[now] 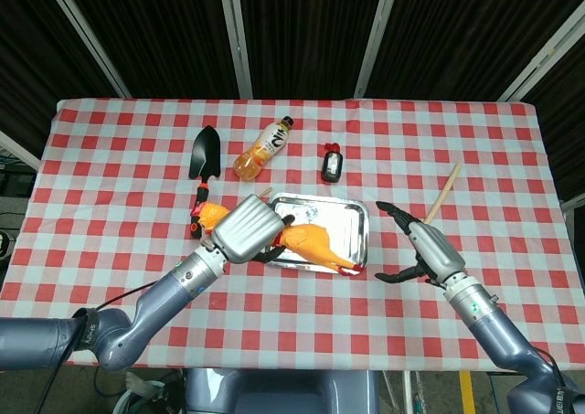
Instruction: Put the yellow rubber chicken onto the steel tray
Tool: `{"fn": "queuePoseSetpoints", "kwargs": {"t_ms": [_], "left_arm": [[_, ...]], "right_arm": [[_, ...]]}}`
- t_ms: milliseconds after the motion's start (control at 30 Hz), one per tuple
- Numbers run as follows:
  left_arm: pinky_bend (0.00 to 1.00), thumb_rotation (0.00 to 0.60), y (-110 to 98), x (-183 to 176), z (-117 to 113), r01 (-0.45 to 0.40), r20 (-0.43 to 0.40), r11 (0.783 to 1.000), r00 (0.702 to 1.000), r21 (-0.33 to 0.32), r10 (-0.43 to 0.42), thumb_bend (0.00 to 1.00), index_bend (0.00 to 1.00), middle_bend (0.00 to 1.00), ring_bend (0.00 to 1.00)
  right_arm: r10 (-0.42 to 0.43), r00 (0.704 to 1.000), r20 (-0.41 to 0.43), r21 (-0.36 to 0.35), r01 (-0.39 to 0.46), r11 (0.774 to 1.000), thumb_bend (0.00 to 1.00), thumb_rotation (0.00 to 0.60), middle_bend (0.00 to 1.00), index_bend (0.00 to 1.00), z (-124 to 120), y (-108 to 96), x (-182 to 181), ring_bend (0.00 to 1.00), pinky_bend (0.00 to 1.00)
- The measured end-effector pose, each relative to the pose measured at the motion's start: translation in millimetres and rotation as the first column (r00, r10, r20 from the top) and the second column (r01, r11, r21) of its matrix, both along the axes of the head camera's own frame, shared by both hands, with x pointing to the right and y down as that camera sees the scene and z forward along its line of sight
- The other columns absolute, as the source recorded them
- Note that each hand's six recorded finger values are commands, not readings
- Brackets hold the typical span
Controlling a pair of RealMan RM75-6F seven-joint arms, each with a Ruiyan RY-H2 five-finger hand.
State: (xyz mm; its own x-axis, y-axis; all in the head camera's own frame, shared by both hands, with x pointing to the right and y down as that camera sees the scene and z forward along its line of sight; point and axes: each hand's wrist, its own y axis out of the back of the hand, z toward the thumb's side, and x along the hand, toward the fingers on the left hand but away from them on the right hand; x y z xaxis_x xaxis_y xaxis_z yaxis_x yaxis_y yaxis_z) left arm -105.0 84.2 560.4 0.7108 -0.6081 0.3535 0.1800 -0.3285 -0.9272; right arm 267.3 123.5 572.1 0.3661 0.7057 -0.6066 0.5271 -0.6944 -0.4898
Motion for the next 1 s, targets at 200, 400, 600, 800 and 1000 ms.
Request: {"fn": "queuePoseSetpoints", "kwargs": {"t_ms": [200,400,600,800,1000], "left_arm": [[0.85,0.6,-1,9,0,0.013,0.024,0.999,1.0,0.035,-0.014,0.58,0.58,0.72,0.65],[0.85,0.6,-3,20,-1,0.03,0.021,0.999,0.999,0.032,-0.03,0.58,0.58,0.72,0.65],[0.85,0.6,-1,30,1,0.027,0.019,0.999,0.999,0.03,-0.027,0.58,0.58,0.72,0.65],[0.85,0.6,-1,39,-1,0.023,0.009,0.999,1.0,0.028,-0.023,0.57,0.58,0.72,0.65],[0.85,0.6,0,48,-4,0.014,0.007,0.999,1.0,0.034,-0.014,0.57,0.58,0.72,0.65]], "right_arm": [[0.009,0.999,0.049,-0.028,-0.008,1.0,0.04,0.6,0.11,0.03,-8,2,-8,0.08,0.11],[0.005,0.996,0.092,-0.045,0.0,0.999,0.04,0.6,0.11,0.01,-15,2,-18,0.08,0.11],[0.017,0.992,0.122,-0.043,-0.012,0.999,0.07,0.6,0.11,0.01,-17,-2,-28,0.08,0.11],[0.023,0.992,0.125,-0.034,-0.019,0.999,0.08,0.6,0.11,0.01,-13,-7,-35,0.08,0.11],[0.025,0.994,0.104,-0.04,-0.021,0.999,0.08,0.6,0.11,0.02,-2,-10,-39,0.08,0.11]]}}
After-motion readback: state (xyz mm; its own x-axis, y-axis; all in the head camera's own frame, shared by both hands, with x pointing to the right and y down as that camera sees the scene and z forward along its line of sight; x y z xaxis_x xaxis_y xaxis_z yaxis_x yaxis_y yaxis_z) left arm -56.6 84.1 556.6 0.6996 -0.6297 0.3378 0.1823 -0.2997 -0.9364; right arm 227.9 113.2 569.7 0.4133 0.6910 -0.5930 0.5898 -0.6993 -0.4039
